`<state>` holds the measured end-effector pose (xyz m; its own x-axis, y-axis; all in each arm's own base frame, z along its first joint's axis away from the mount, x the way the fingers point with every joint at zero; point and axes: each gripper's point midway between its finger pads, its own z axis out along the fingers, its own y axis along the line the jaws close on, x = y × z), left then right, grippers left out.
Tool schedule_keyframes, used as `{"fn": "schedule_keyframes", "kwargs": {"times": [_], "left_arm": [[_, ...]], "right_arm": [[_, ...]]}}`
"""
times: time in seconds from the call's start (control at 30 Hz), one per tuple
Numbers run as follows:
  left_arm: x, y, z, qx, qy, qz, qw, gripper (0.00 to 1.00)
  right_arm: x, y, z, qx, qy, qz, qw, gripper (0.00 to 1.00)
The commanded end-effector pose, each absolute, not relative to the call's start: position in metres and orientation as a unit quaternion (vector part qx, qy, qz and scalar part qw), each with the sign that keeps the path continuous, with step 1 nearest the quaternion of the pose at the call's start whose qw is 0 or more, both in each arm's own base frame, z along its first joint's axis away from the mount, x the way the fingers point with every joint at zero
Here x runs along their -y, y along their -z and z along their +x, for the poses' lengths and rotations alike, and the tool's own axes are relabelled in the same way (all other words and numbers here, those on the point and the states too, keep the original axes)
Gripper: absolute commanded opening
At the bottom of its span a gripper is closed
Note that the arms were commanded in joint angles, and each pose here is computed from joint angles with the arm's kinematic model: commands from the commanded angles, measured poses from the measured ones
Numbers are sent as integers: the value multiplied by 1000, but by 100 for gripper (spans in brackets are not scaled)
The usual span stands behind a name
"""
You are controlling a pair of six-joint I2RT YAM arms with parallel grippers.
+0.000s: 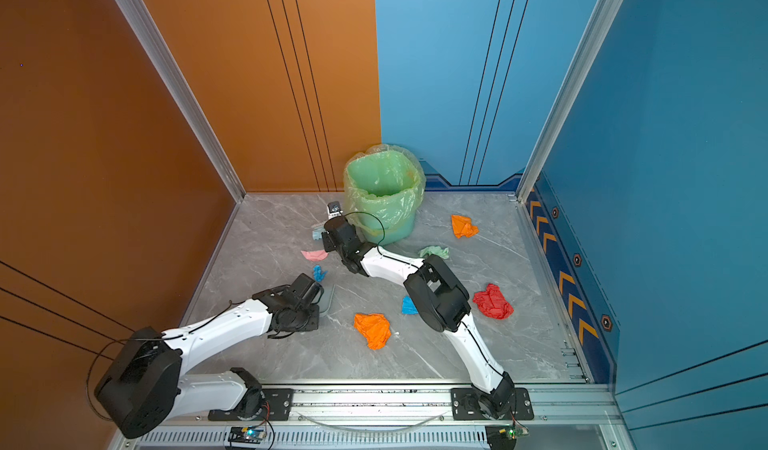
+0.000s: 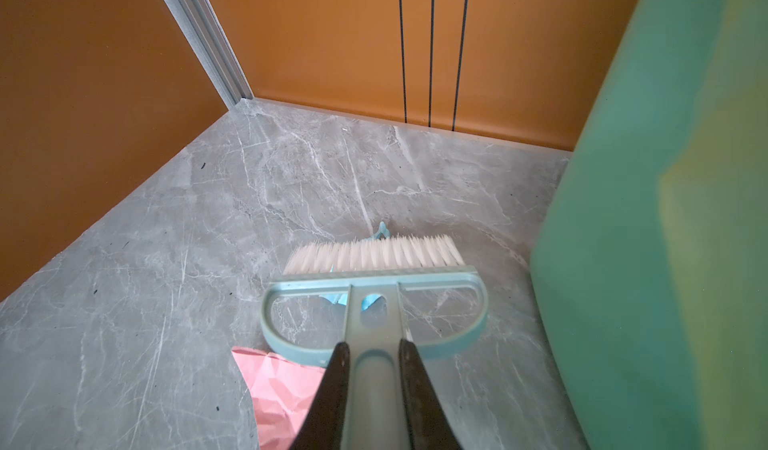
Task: Sweep away the paper scraps from the table
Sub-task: 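Move the brush beside the bin toward the blue scrap with the right gripper, then sweep the blue and pink scraps toward the dustpan with the right gripper's brush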
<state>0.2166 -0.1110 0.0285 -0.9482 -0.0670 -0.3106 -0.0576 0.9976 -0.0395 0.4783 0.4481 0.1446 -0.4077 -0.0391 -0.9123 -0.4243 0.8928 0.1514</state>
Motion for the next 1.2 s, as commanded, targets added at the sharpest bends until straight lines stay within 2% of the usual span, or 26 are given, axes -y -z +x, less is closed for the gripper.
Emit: {"fn": "schedule_keyframes", "kwargs": {"times": [0.0, 0.43, 1.17], "left_arm": [[110, -28, 218, -986, 10, -29, 165, 9], [109, -17, 218, -987, 23, -33, 156, 8], [102, -13, 218, -988, 29, -41, 147, 8]], "right_arm": [[-456, -145, 489, -807, -206, -124, 539, 0], [-473, -124, 500, -806, -209, -130, 539, 0], [-473, -78, 497, -840, -180, -163, 485, 0]]}}
